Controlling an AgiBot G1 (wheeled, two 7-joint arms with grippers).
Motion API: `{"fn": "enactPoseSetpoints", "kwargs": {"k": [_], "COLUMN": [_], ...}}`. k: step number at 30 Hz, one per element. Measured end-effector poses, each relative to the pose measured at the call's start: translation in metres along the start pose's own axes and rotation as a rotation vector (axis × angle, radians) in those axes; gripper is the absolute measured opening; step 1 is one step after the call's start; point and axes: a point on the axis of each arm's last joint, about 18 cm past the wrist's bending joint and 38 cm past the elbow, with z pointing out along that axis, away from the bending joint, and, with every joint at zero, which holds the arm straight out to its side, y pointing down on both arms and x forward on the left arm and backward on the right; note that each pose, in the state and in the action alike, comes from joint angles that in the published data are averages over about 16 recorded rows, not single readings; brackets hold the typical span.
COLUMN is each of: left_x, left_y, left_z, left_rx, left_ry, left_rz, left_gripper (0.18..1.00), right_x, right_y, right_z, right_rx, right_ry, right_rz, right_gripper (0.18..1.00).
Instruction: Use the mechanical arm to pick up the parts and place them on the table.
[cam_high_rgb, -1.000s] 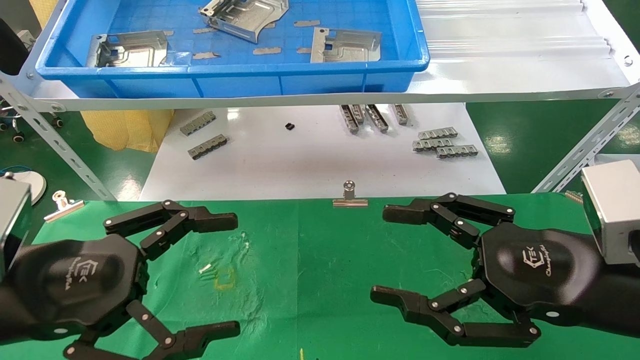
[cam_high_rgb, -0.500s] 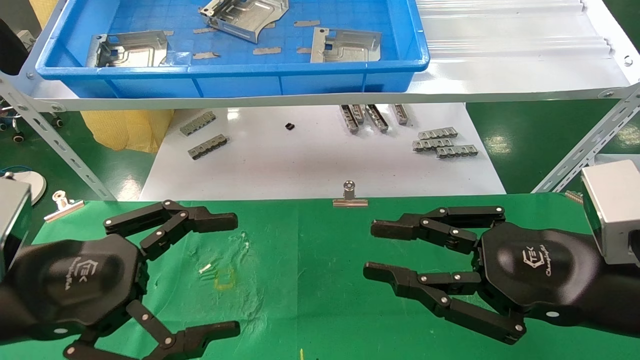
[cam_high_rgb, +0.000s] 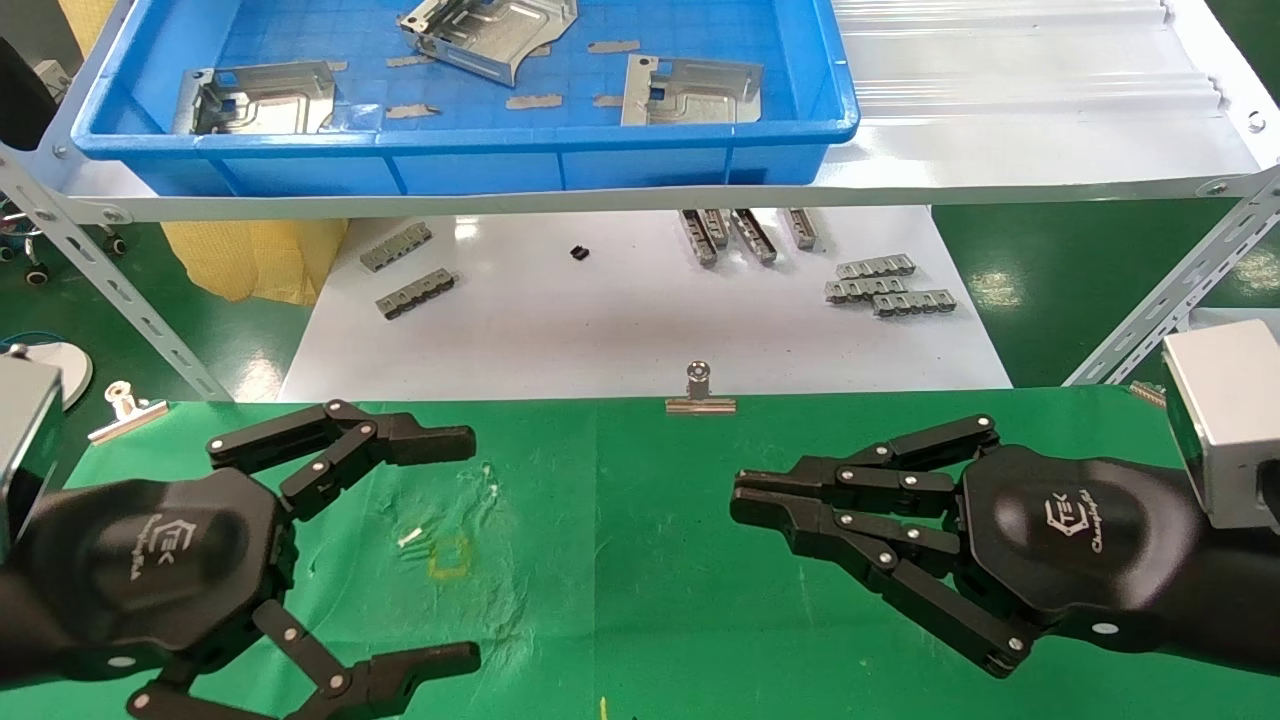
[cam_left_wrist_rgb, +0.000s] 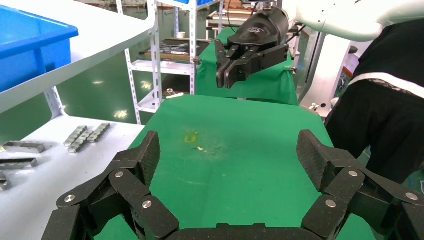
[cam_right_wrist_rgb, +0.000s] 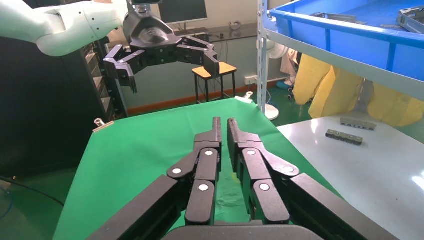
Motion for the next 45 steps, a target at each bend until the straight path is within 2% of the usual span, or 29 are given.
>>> {"fn": "enactPoseSetpoints", "kwargs": {"k": [10, 17, 21, 25, 36, 40, 45], "left_x": [-0.003, -0.029, -0.061, -0.108, -0.247, -0.278, -0.300], "left_y": [-0.007, -0.031, -0.052, -0.076, -0.123, -0.126, -0.123], "left_z": [0.000, 0.003, 0.008, 0.017, 0.065, 0.078, 0.088], "left_rx": [0.002, 0.001, 0.004, 0.004, -0.057, -0.096, -0.135], "left_ry": [-0.004, -0.056, -0.116, -0.210, -0.577, -0.710, -0.828], "left_rz": [0.019, 0.084, 0.127, 0.152, 0.117, 0.095, 0.061], "left_gripper": [1.001, 1.001, 1.001, 1.001, 1.001, 1.001, 1.001], "right_x": [0.000, 0.000, 0.000, 0.000, 0.000, 0.000, 0.000], "right_y": [0.000, 0.000, 0.000, 0.000, 0.000, 0.000, 0.000], "right_z": [0.000, 0.000, 0.000, 0.000, 0.000, 0.000, 0.000], "right_rx": [0.000, 0.000, 0.000, 0.000, 0.000, 0.000, 0.000], "right_ry": [0.000, 0.000, 0.000, 0.000, 0.000, 0.000, 0.000], "right_rz": [0.000, 0.000, 0.000, 0.000, 0.000, 0.000, 0.000], "right_gripper": [0.204, 0.192, 0.191, 0.191, 0.191, 0.191, 0.193]}}
